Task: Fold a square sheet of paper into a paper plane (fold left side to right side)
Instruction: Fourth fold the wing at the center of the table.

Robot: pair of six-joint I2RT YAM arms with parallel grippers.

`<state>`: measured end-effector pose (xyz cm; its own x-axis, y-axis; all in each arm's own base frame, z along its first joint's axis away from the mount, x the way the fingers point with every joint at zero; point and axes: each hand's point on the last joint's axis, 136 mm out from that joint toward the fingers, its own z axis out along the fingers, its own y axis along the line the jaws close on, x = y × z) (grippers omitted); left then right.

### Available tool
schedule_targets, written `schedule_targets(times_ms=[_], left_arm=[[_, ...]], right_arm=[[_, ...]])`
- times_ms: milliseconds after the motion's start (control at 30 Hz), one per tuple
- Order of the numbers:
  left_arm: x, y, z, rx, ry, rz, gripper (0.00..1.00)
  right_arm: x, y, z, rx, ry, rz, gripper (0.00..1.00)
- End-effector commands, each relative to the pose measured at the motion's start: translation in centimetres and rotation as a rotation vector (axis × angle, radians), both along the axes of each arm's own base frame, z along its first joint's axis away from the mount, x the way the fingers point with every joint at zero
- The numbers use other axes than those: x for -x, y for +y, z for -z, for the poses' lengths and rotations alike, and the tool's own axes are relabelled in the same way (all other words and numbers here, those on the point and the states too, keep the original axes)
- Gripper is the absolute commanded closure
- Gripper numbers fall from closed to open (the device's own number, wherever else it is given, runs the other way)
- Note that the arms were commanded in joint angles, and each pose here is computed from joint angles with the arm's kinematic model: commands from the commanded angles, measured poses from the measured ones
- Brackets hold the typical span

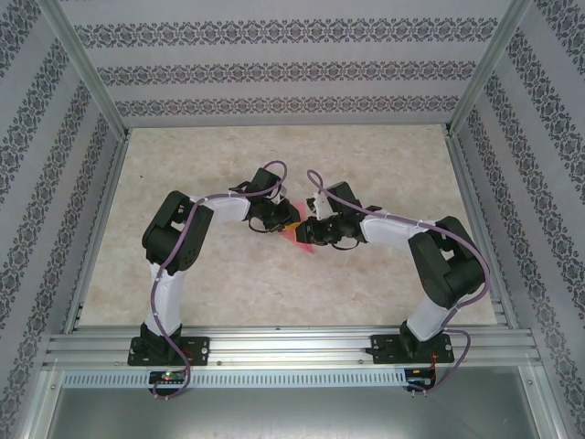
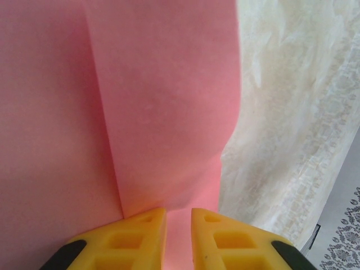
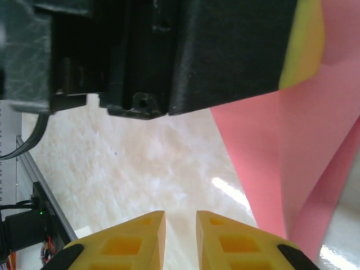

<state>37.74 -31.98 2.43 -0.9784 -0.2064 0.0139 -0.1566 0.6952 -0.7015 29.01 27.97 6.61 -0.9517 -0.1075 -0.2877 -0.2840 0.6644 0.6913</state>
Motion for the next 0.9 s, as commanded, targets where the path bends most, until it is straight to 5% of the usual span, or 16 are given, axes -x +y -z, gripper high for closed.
schedule_targets(times_ms=[0,867], left_arm=[[0.2,1.1,2.0,-0.045,0.022,-0.020,0.79],[0.3,1.2,2.0,-0.050,0.025,-0.014,0.79]], right_arm=[[-0.1,-0.4,1.6,0.012,0.025,0.019,0.78],[0.9,-2.3,5.3,0.139,0.095,0.045,0.78]])
